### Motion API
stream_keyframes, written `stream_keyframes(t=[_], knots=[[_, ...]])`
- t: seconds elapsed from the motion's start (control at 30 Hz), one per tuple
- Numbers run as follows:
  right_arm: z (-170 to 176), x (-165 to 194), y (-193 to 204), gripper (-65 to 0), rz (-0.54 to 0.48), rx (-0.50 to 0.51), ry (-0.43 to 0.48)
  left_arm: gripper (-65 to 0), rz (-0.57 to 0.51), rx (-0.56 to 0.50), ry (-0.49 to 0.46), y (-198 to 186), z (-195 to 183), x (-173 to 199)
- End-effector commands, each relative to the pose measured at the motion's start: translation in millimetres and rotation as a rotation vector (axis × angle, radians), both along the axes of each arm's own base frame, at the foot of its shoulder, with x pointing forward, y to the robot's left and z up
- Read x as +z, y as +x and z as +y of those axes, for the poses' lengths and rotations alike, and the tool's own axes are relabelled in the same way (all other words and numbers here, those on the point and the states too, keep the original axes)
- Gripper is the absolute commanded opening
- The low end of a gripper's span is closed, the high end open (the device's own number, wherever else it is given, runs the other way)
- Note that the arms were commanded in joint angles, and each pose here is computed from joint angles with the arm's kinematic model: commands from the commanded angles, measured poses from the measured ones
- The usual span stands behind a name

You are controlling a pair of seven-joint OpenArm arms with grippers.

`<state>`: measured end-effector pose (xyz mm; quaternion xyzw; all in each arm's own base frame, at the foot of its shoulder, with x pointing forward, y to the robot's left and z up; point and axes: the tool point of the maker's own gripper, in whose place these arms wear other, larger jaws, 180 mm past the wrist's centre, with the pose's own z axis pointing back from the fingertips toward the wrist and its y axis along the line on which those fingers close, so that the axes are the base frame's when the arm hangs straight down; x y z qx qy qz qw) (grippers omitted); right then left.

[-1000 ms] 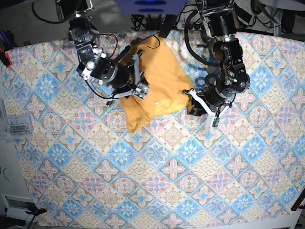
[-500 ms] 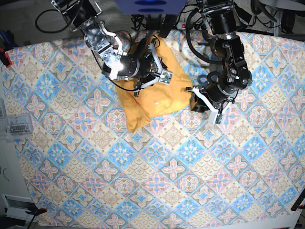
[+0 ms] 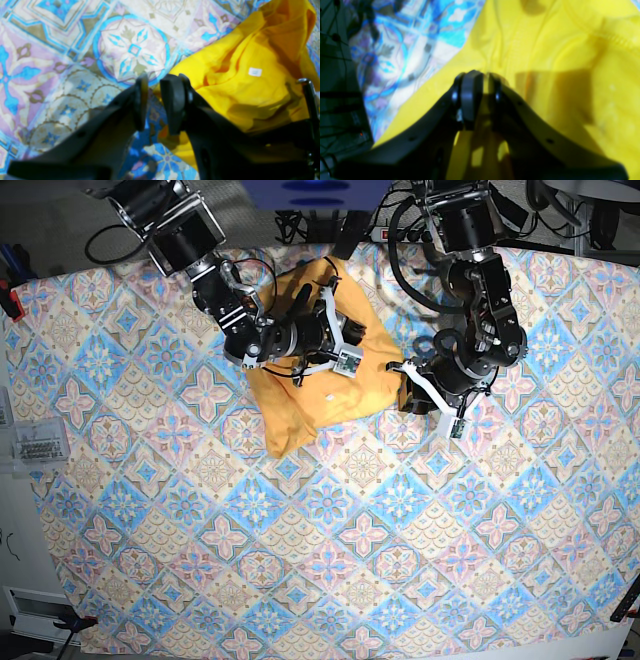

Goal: Fold the T-shirt properly
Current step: 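Press the folded fabric down with the right gripper and release left gripper, then drag the folded shirt with the right gripper away from the left gripper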

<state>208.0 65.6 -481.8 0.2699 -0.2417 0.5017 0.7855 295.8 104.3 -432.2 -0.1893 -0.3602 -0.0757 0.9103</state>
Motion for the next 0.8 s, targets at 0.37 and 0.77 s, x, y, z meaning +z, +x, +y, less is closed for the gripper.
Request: stream_keyframes(t=[0.37, 0.77], knots=[[-43, 8, 74, -55.3, -0.076, -0.169, -0.048, -51.4, -0.083, 0.006, 0.016, 2, 6, 24], [-68, -4, 109, -55.3, -0.058, -0.219, -0.068, -51.4, -0.103, 0.007, 0.037, -5, 9, 31]])
